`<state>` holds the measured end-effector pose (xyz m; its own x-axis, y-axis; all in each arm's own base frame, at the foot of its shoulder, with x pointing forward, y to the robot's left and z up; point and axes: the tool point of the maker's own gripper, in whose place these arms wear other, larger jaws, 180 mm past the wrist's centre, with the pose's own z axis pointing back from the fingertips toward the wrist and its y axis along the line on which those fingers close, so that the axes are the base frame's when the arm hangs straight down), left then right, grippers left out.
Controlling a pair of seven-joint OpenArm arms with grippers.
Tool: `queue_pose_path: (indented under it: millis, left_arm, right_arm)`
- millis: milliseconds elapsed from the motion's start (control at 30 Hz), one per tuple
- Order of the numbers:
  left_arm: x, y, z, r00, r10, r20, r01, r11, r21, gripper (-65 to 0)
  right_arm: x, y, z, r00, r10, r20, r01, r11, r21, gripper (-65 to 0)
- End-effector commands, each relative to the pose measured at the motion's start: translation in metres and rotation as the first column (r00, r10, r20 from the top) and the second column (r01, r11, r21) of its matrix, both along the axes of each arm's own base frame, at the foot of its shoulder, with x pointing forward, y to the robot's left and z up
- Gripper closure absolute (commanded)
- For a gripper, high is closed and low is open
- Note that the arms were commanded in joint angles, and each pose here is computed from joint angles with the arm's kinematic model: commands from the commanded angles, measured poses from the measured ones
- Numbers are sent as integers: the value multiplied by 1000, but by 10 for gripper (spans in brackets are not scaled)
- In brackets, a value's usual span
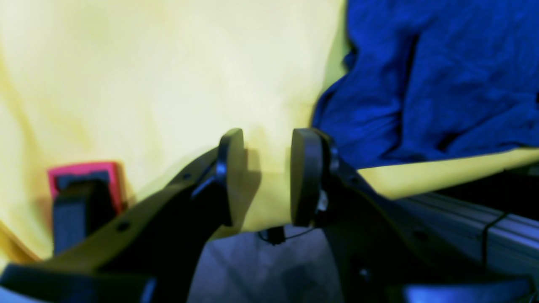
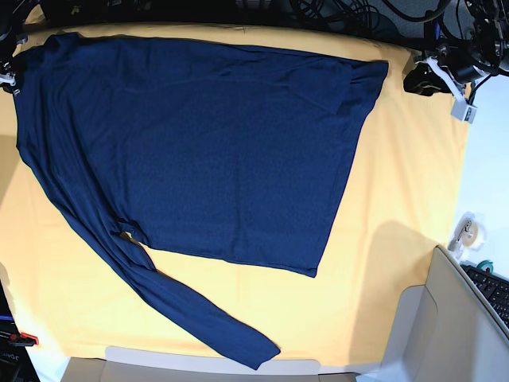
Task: Fold the T-shirt properly
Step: 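Release the shirt and raise the left gripper, then lower both grippers to the shirt's side edges near the hem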
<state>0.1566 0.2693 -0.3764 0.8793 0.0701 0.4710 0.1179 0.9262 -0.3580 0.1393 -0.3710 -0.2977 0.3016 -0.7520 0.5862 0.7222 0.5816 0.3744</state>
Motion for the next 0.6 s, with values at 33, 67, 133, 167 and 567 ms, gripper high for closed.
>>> queue_pose_path:
  millis: [33, 67, 133, 167, 567]
  left_arm:
    - [24, -5, 29, 993, -44, 107, 42, 999, 22, -196]
    - [33, -9, 37, 988, -59, 141, 56, 998, 30, -196]
    - [49, -15, 50, 977, -81, 197, 75, 997, 37, -196]
    - [57, -17, 56, 971, -85, 222, 78, 996, 39, -196]
    - [173, -43, 84, 939, -29, 343, 76, 989, -125, -196]
  right_arm:
    - [18, -4, 17, 997, 6, 74, -3, 999, -34, -205]
    - [28, -3, 22, 994, 5, 109, -1, 1000, -31, -205]
    - [44, 0, 30, 985, 1, 170, 2, 1000, -17, -204]
    - [53, 3, 31, 980, -1, 199, 1, 1000, -2, -206]
    - [171, 28, 27, 937, 159, 313, -168, 986, 2, -204]
